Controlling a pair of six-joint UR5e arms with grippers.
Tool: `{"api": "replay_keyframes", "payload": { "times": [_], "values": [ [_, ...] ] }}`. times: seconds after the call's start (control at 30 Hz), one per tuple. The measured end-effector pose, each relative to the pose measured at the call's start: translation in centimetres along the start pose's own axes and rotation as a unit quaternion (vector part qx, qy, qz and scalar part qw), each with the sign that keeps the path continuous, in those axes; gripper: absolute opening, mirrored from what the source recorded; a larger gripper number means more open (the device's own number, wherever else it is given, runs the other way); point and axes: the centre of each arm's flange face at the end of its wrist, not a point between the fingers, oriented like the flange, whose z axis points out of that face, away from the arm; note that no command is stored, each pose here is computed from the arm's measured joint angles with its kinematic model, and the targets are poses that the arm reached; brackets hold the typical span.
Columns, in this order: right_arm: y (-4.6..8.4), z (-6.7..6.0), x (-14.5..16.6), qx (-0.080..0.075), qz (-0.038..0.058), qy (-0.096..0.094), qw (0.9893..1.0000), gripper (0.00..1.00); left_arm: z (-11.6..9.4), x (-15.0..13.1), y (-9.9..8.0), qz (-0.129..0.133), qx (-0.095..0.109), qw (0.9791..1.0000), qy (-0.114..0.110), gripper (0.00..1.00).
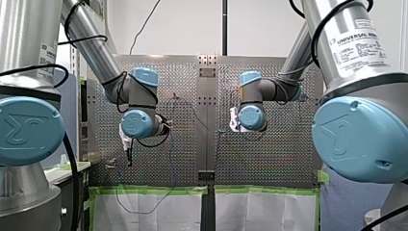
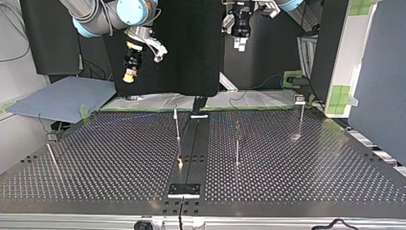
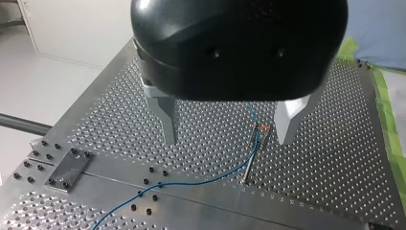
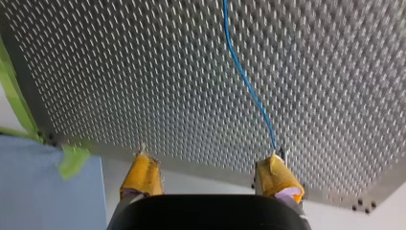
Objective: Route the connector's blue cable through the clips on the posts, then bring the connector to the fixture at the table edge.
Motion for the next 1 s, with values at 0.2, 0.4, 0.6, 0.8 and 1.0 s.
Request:
{"api": "replay_keyframes", "payload": {
  "times": [0.2, 0.4, 0.6, 0.8, 1.0],
  "values": [
    [-1.9, -2.3, -0.8, 0.048, -0.0013, 0.011, 0.9988, 1.00, 0.2, 0.0, 0.2, 0.001, -0.004, 1.0000, 0.000, 1.00],
    [-3.7, -4.1, -0.8, 0.079, 0.0003, 0.021, 0.9966, 1.00, 0.3, -0.1, 0.2, -0.001, -0.006, 1.0000, -0.004, 1.00],
    [-5.3, -6.2, -0.9, 0.107, -0.0019, 0.023, 0.9939, 1.00, 0.4, -0.2, 0.2, -0.004, -0.006, 0.9999, -0.007, 1.00],
    [-6.8, -8.5, -0.9, 0.135, -0.0080, 0.026, 0.9905, 1.00, 0.5, -0.2, 0.2, -0.011, -0.006, 0.9999, -0.010, 1.00],
    [-7.4, -9.5, -1.0, 0.146, -0.0103, 0.027, 0.9888, 1.00, 0.5, -0.2, 0.2, -0.012, -0.006, 0.9999, -0.010, 1.00]
  ]
}}
